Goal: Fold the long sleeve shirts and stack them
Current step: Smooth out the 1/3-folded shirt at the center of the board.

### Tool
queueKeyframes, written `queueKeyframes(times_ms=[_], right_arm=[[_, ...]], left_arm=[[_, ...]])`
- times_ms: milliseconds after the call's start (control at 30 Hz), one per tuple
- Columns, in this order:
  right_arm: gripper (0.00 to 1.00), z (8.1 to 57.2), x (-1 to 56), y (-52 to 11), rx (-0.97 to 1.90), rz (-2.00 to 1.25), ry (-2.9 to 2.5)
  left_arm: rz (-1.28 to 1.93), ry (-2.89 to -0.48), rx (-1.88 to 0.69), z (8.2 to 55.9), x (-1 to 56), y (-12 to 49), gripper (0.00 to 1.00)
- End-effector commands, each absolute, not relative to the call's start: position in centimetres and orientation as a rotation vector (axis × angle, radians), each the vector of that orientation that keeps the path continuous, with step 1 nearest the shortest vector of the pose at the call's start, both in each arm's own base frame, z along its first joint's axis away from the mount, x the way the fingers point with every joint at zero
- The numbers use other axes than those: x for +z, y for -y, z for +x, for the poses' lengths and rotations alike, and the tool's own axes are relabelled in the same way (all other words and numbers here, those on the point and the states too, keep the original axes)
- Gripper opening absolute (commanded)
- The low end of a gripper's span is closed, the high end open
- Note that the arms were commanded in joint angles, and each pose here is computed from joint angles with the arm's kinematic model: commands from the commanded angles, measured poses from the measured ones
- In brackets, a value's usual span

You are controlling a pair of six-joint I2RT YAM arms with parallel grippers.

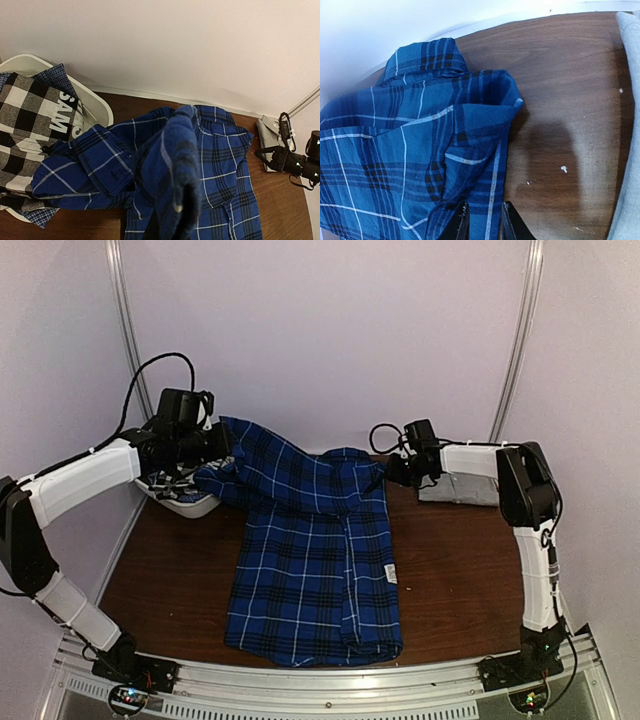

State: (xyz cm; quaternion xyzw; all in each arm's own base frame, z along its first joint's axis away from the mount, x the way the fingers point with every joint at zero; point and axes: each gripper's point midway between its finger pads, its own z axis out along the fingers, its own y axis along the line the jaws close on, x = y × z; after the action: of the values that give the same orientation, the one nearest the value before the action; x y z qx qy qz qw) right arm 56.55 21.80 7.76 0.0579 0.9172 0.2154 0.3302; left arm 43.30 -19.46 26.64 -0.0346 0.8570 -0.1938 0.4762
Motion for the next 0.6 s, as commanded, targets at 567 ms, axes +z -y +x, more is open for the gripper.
queueKeyframes(times_ms=[567], right_arm=[[0.33,63.2,7.4,-25.0,0.741,0.060,-2.299]], left_arm=[[-0.111,-1.989,-0.521,39.7,29.5,21.2,0.00]])
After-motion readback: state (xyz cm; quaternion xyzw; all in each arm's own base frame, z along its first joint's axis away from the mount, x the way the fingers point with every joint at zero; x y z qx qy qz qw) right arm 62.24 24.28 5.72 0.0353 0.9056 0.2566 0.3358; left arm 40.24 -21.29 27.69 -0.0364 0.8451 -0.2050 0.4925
